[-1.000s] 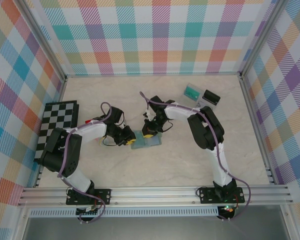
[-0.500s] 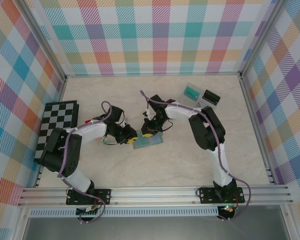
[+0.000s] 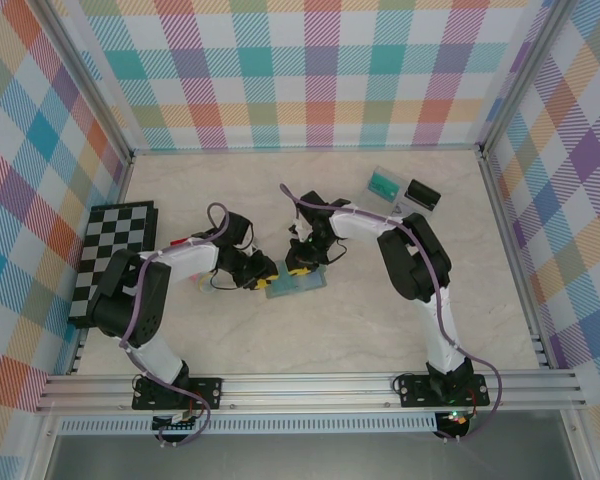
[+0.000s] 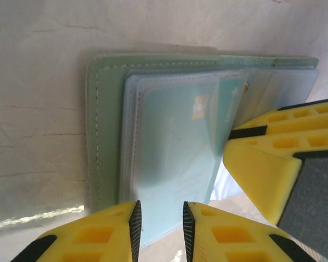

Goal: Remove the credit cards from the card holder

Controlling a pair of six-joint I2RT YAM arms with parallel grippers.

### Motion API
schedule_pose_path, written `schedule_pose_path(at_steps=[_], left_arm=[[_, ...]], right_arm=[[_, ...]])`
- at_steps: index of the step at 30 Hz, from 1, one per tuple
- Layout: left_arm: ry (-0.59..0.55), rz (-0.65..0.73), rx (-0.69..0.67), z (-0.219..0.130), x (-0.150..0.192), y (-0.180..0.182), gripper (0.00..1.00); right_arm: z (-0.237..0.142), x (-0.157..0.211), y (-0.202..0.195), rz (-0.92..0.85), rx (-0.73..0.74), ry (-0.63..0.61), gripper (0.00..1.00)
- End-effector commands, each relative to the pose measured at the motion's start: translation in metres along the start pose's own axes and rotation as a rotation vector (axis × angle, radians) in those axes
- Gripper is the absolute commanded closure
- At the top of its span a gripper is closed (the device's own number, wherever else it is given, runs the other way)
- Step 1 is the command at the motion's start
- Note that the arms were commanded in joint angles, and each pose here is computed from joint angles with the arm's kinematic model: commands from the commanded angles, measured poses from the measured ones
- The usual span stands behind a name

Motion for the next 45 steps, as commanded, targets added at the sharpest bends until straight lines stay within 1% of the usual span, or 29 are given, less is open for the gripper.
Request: schedule_pose_path(at_steps=[1, 6, 14, 18, 19, 23, 25, 29, 31, 35, 40, 45], left_arm=[[-0.006, -0.008, -0.019, 0.004, -0.003, -0.004, 0.72], [-0.017, -0.015, -0.052, 0.005, -0.004, 0.0, 0.7], [-0.061, 0.02, -0.072, -0.012, -0.003, -0.005, 0.69], [-0.044, 0.021, -0.067, -0.008, -0.003, -0.005, 0.69], [-0.038, 0.022, -0.059, -0.006, -0.004, -0.005, 0.69], [-0.015, 0.019, 0.004, -0.001, -0.005, -0.012, 0.74], [-0.031, 0.022, -0.006, -0.005, -0.006, -0.014, 0.76], [-0.078, 0.023, -0.086, -0.015, -0.007, -0.009, 0.76], [-0.089, 0.023, -0.099, -0.018, -0.005, -0.007, 0.75], [-0.084, 0.031, -0.074, -0.019, -0.003, -0.009, 0.75], [-0.076, 0.041, -0.011, -0.017, -0.004, -0.016, 0.79], [-0.062, 0.036, -0.012, -0.012, -0.006, -0.016, 0.77]], right_arm=[[0.006, 0.008, -0.003, -0.005, 0.031, 0.041, 0.82], [0.012, 0.011, -0.01, -0.004, 0.079, 0.064, 0.82], [0.022, 0.015, -0.023, -0.004, 0.195, 0.091, 0.84], [0.027, 0.017, -0.026, -0.005, 0.231, 0.102, 0.84], [0.027, 0.017, -0.026, -0.007, 0.236, 0.104, 0.84], [0.03, 0.018, -0.028, -0.007, 0.25, 0.112, 0.84], [0.031, 0.018, -0.029, -0.004, 0.26, 0.115, 0.85], [0.033, 0.018, -0.032, 0.002, 0.283, 0.119, 0.86], [0.035, 0.018, -0.034, 0.004, 0.293, 0.12, 0.86], [0.035, 0.019, -0.035, 0.006, 0.299, 0.121, 0.87], [0.037, 0.019, -0.035, 0.008, 0.299, 0.123, 0.87], [0.037, 0.019, -0.034, 0.008, 0.292, 0.123, 0.87]])
Point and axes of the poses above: each hand's point on the last joint's axis, 136 mm out from that joint toward the fingers, its own z axis out along the fingers, its own y axis along the line the jaws close on, x = y × z, the point moved 7 cm from there along -z, back along the fingers, and after that the axes turned 3 degrees about -z, right-handed, at the moved point
